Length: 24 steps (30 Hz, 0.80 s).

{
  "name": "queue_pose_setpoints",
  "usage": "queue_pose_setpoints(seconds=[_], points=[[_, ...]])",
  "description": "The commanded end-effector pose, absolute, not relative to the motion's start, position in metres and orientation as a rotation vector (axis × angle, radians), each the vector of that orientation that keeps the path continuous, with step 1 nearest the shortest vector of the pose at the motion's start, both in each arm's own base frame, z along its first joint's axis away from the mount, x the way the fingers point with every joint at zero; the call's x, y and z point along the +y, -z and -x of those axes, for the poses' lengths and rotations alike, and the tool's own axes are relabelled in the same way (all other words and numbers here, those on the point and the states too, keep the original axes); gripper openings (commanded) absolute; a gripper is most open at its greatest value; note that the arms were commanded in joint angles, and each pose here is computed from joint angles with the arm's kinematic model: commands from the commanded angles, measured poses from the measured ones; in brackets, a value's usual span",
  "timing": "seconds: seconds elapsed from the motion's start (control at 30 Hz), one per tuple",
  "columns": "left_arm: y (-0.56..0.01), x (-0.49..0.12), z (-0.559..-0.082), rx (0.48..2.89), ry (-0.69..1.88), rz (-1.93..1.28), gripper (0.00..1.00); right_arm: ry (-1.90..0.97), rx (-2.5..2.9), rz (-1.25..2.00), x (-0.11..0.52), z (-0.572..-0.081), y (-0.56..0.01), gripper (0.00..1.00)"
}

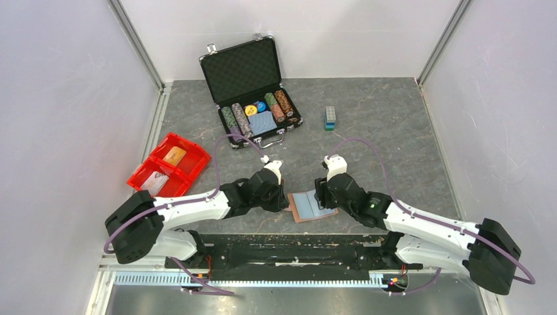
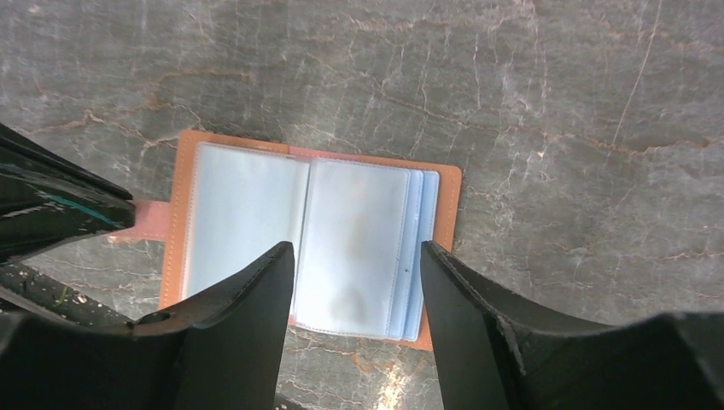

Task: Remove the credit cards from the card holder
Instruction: Remove the credit card from the card holder.

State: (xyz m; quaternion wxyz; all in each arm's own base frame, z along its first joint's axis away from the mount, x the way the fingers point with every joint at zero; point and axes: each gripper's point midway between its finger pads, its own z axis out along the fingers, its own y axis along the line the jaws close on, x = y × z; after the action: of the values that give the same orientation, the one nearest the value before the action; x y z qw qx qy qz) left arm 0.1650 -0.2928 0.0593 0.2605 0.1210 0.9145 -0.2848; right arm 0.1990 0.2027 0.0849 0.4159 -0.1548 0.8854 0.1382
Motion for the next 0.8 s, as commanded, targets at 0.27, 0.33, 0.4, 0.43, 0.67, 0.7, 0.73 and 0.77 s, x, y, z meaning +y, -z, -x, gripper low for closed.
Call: queue_pose_setpoints(seconds=[0.27,0.33,0.4,0.43,0.67,0.7,0.73,0.77], points=[[-0.07,-0.301,-0.171,2.428,0.785,-0.362,0.06,-0.493,2.269,0.37,0.217,-0.193,-0.054,0.57],[-0.069,-0.301,-0.17,2.431,0.793,-0.362,0.06,-0.487,2.279,0.365,0.216,-0.192,-0.049,0.57],[-0.069,-0.302,-0.17,2.432,0.802,-0.361,0.06,-0.474,2.293,0.364,0.214,-0.192,-0.044,0.57],[-0.068,-0.302,-0.169,2.435,0.803,-0.365,0.06,-0.476,2.298,0.366,0.215,-0.191,-0.042,0.57],[-0.066,-0.304,-0.169,2.432,0.811,-0.358,0.06,-0.517,2.328,0.376,0.218,-0.183,-0.034,0.56],[-0.064,-0.304,-0.17,2.436,0.809,-0.358,0.06,-0.539,2.311,0.369,0.222,-0.185,-0.037,0.56],[-0.063,-0.304,-0.17,2.438,0.807,-0.359,0.06,-0.551,2.308,0.369,0.224,-0.185,-0.038,0.56],[-0.062,-0.305,-0.17,2.439,0.806,-0.359,0.06,-0.562,2.309,0.368,0.225,-0.184,-0.039,0.56]])
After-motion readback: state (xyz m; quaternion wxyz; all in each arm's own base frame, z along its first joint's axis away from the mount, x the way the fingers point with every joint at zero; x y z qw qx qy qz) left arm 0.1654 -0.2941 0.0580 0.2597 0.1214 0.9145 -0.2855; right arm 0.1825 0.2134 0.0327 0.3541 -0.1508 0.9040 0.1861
